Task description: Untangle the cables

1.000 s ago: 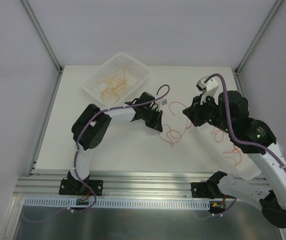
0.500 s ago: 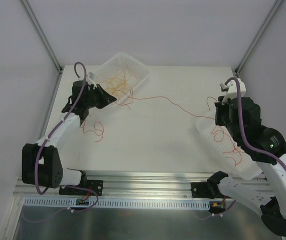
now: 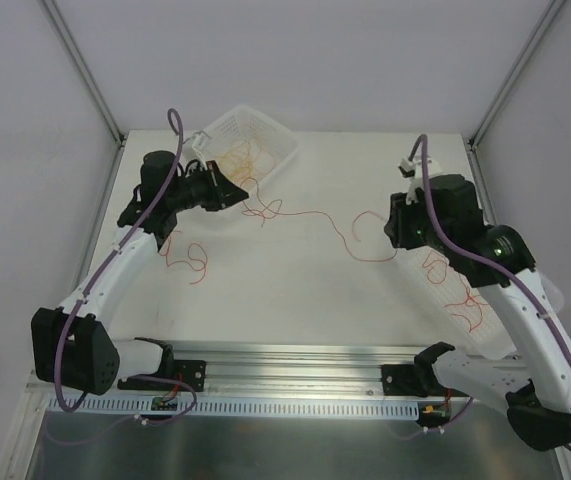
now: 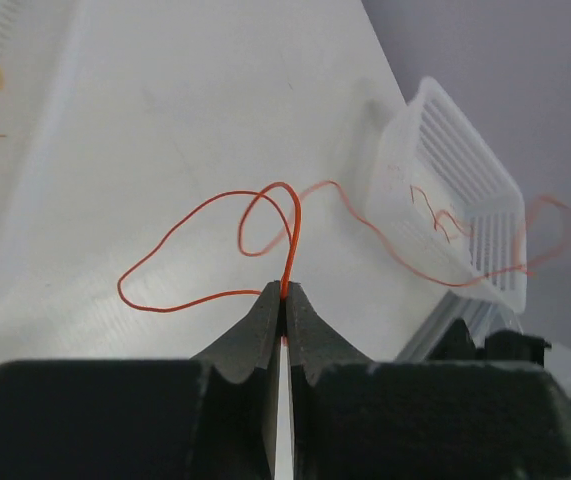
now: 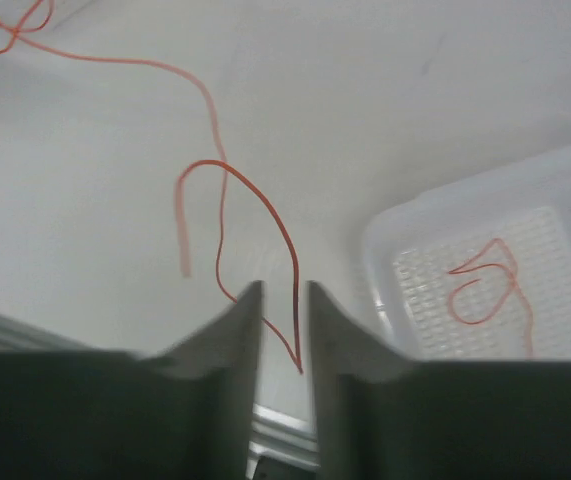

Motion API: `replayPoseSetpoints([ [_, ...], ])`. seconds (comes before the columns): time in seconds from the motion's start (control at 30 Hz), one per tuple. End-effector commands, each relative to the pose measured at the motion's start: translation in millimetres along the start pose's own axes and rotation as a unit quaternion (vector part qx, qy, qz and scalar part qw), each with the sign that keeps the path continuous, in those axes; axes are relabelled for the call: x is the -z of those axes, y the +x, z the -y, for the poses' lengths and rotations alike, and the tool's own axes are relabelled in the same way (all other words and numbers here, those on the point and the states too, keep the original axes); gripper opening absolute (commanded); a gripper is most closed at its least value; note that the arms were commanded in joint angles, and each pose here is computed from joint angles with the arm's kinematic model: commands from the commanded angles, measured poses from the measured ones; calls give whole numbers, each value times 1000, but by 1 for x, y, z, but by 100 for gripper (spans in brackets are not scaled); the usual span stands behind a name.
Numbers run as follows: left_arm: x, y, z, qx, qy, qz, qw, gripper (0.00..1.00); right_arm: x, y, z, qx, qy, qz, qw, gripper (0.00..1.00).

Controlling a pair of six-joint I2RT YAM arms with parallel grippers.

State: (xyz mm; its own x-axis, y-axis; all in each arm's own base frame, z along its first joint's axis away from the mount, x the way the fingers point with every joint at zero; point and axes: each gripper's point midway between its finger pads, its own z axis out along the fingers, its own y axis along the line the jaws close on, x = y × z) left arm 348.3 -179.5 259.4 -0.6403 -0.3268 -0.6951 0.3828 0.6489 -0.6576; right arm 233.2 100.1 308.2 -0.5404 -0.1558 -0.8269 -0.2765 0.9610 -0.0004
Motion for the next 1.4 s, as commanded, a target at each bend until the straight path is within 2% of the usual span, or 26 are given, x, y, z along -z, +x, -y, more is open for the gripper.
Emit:
replayPoseSetpoints([
  [0.0,8,18,54,-99,95,-35,990,0,-32,27,-58,-54,-128,-82,987,39],
  [0.03,8,25,66,-111,108,-40,987,0,-42,36,-64,-66,-133,-105,983,45],
  [0.07,9,27,71,-115,113,-42,986,0,-44,34,-75,-79,-156,-100,980,51],
  [0.27,12,41,91,-129,133,-49,981,0,-49,13,-111,-119,-249,-37,961,52],
  [0.4,14,52,102,-136,144,-57,979,0,-67,26,-120,-193,-248,-60,948,50],
  [0.5,15,57,104,-135,145,-59,979,0,-69,17,-137,-213,-288,-37,933,50],
  [0.6,15,62,108,-132,151,-67,977,0,-70,12,-153,-175,-316,-25,932,50],
  [0.7,14,63,111,-132,153,-69,977,0,-63,10,-174,-106,-379,-12,919,50],
  [0.83,15,64,114,-132,155,-71,976,0,-59,16,-170,7,-383,3,924,50],
  [0.93,15,66,115,-132,157,-75,976,0,-53,22,-170,63,-400,-8,914,50],
  [1.0,15,66,116,-131,158,-78,976,0,-56,34,-168,82,-402,-34,912,50],
  [1.37,12,64,127,-135,174,-86,972,0,-76,49,-180,138,-421,-66,894,50],
])
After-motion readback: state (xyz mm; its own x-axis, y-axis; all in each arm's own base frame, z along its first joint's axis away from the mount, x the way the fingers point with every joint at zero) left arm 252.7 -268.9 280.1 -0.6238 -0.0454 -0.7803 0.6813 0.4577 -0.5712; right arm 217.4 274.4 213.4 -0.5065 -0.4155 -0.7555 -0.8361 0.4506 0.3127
